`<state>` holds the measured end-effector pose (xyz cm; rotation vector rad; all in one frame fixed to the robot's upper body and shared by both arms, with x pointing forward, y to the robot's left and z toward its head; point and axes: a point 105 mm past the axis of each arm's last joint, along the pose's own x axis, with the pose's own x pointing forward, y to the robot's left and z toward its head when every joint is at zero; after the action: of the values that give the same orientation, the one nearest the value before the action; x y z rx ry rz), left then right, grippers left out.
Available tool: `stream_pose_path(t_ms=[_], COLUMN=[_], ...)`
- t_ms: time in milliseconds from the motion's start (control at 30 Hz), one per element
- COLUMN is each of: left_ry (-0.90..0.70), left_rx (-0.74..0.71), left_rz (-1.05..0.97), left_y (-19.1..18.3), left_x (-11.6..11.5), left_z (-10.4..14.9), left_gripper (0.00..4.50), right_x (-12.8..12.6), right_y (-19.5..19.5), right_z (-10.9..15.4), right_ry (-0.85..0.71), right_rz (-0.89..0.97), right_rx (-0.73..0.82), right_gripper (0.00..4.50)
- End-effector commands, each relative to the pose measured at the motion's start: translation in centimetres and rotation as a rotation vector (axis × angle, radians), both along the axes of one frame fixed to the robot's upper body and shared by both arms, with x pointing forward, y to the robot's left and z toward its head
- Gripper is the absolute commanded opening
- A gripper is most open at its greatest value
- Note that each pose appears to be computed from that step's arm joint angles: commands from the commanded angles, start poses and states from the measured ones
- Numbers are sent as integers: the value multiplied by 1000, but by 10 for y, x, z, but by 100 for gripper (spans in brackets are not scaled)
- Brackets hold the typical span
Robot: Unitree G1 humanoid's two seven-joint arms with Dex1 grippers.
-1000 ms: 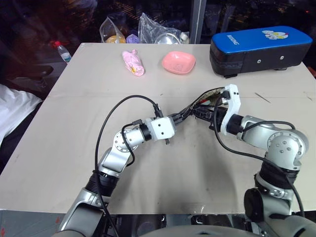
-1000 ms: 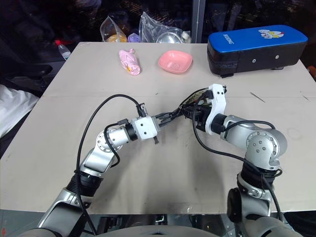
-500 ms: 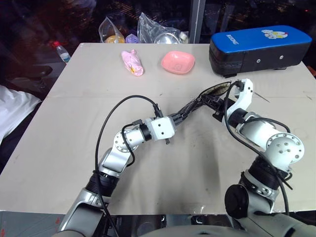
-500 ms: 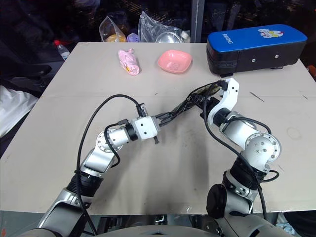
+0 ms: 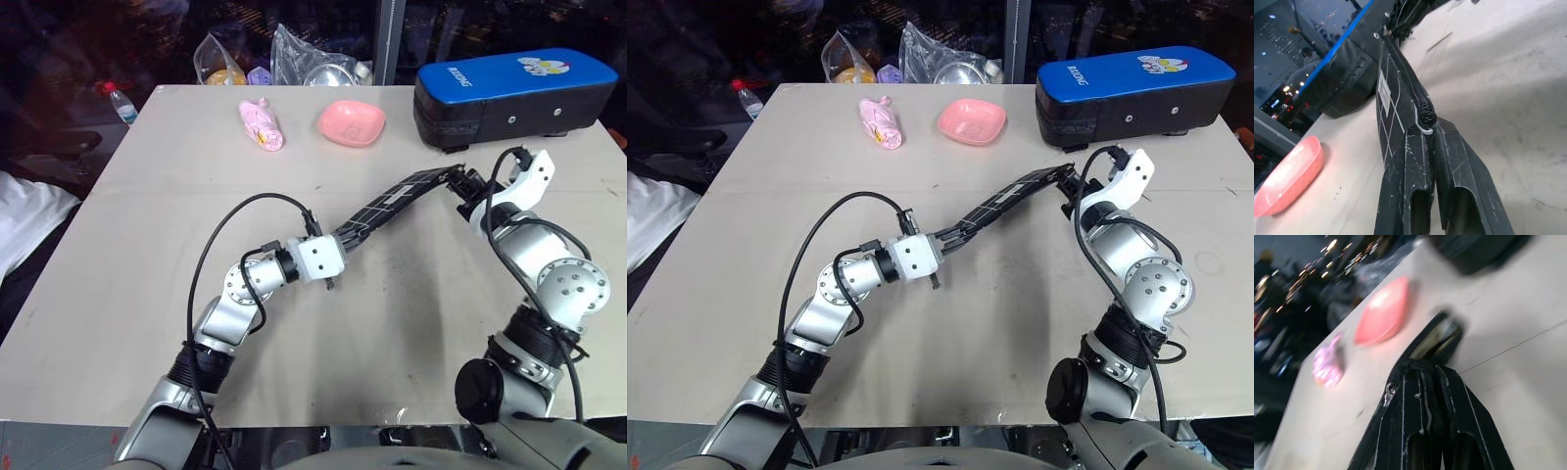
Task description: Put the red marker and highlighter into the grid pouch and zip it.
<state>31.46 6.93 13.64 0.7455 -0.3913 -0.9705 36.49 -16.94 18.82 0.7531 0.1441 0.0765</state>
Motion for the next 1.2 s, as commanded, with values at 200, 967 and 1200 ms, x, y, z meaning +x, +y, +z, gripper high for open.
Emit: stream_pose_path(t_ms=[200,967,1200], left_ry=[-47,612,649], left_rx=[66,-314,-309], left_rz=[123,245,328], left_y=[26,80,82], left_x=[25,-49,-59], left_z=[-3,-40,-53], left_gripper=[0,379,379], right_x=[-5,-89,-91], right_y=[-21,-84,-98], right_z=[1,-83,-97], right_ry=[-32,-268,-326], right_rz=[-73,749,830], right_rx=[-104,-809,-847], right_gripper=[9,450,450])
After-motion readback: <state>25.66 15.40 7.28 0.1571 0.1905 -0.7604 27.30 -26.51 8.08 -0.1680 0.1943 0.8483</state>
